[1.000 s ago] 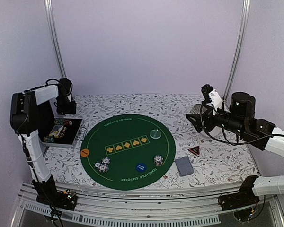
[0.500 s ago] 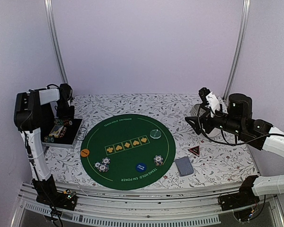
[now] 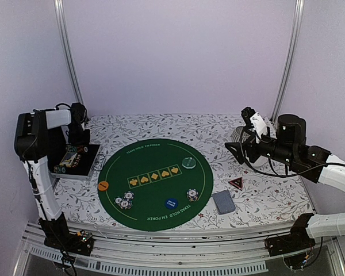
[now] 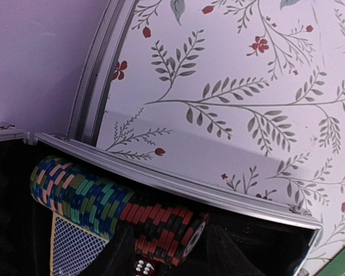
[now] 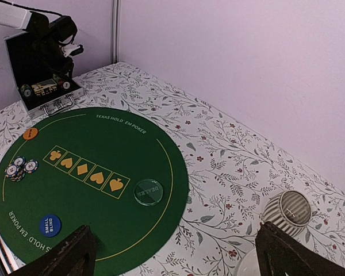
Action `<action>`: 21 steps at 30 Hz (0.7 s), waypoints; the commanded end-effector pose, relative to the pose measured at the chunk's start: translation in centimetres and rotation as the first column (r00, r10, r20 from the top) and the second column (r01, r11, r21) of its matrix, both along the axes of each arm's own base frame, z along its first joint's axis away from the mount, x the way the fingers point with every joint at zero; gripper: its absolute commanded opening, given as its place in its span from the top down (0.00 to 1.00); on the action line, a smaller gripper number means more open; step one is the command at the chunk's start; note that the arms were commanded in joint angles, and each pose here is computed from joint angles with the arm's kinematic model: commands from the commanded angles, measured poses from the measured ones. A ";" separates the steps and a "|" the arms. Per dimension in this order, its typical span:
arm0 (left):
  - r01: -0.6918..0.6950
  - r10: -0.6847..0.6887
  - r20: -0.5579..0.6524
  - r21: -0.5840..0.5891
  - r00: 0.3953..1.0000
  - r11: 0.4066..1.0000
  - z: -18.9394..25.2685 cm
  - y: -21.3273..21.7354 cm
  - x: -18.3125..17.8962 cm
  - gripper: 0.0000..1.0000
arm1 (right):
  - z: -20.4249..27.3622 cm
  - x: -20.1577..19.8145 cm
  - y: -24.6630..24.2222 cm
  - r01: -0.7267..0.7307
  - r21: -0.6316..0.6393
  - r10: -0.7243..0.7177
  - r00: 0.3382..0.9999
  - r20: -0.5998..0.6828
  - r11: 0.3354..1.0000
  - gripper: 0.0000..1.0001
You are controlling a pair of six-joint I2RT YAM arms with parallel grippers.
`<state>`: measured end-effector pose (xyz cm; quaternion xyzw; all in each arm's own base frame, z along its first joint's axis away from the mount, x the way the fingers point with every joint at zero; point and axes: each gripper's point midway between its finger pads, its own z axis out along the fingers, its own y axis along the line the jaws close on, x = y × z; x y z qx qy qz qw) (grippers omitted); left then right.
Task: Distribute texas hold em gaming equipment
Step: Pick up the pile of poker chips from the chip case.
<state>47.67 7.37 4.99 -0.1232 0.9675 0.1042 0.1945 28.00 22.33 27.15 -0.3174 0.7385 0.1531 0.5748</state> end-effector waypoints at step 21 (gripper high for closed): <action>0.056 -0.053 -0.044 0.079 0.998 0.995 0.7 -0.4 -1.7 0.46 | 0.4 0.4 0.1 -0.004 0.014 0.004 1.000 0.009 1.000 0.01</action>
